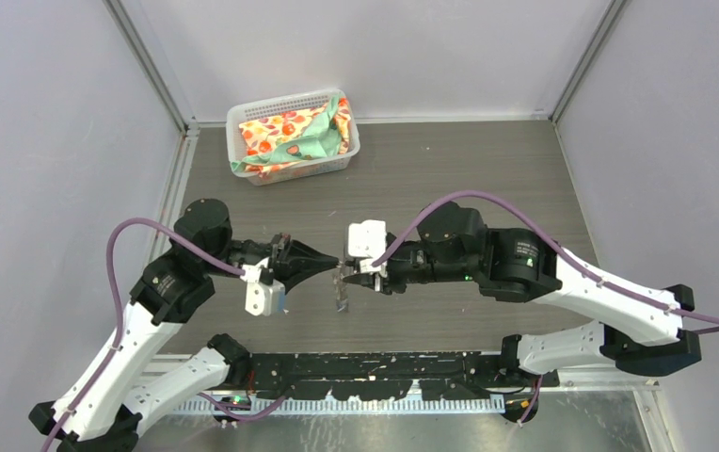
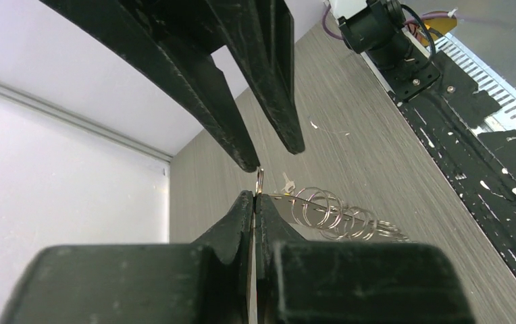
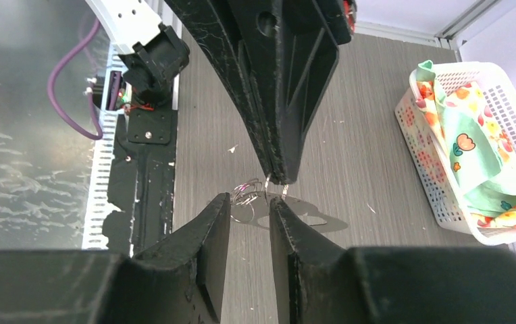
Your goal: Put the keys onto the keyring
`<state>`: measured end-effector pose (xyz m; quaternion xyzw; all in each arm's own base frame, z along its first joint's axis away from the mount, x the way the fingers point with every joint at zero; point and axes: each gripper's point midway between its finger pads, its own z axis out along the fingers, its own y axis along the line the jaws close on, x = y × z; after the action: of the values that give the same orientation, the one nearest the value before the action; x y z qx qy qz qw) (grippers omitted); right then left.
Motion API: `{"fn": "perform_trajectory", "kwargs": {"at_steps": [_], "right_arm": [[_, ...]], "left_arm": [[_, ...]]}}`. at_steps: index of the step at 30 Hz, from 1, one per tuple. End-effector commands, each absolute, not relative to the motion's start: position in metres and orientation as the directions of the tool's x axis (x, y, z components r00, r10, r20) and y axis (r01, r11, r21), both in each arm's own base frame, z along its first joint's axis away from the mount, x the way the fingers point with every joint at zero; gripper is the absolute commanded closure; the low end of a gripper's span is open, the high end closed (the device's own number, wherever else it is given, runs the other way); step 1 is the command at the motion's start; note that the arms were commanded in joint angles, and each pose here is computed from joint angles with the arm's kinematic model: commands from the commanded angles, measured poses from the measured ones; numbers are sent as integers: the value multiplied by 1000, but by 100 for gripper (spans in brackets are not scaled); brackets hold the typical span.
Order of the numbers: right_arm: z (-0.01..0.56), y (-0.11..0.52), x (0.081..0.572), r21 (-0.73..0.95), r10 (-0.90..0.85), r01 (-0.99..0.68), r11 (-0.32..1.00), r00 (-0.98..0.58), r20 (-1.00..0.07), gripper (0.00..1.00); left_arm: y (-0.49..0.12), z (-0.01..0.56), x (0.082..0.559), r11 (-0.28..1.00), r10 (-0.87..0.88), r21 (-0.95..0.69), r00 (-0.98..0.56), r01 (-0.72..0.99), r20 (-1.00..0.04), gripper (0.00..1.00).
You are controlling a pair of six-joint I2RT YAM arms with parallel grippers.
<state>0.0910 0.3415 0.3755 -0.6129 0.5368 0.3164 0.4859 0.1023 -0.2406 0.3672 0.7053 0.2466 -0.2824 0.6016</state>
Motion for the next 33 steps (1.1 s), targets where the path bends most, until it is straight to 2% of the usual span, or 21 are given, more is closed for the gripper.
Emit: {"fn": "perform_trajectory", "kwargs": {"at_steps": [1, 9, 19, 20, 21, 22, 26, 27, 29, 30, 33], "right_arm": [[392, 345, 99, -342, -347, -935, 96, 291, -892, 68], [390, 348, 106, -382, -377, -914, 137, 308, -873, 84], [381, 349, 117, -422, -444, -890, 174, 311, -840, 84], [381, 349, 116, -424, -444, -889, 172, 315, -839, 87], [382, 348, 117, -428, -443, -887, 173, 318, -838, 95], [383, 348, 117, -431, -439, -885, 178, 320, -839, 99], [393, 342, 115, -439, -398, -876, 199, 337, -853, 99], [395, 340, 114, -437, -381, -876, 204, 340, -860, 99], [399, 336, 110, -432, -336, -877, 208, 351, -874, 99], [401, 334, 109, -427, -310, -878, 215, 353, -883, 99], [412, 329, 102, -409, -217, -882, 234, 362, -906, 99]], "left_arm": [[-239, 385, 100, -134, -4, 724, 730, 676, -683, 100], [-239, 385, 99, -133, -5, 719, 725, 683, -689, 100], [-238, 394, 94, -129, -30, 717, 720, 685, -693, 100], [-238, 394, 94, -129, -30, 717, 720, 685, -694, 100], [-238, 393, 94, -129, -29, 715, 718, 687, -695, 100], [-238, 394, 93, -129, -31, 716, 719, 686, -695, 100], [-239, 395, 94, -117, -35, 698, 700, 706, -714, 100], [-239, 397, 95, -101, -36, 682, 683, 724, -730, 93], [-240, 402, 99, -58, -32, 639, 638, 767, -769, 69], [-240, 403, 101, -42, -25, 613, 613, 789, -790, 64], [-238, 399, 106, -7, 5, 549, 549, 836, -836, 64]]}}
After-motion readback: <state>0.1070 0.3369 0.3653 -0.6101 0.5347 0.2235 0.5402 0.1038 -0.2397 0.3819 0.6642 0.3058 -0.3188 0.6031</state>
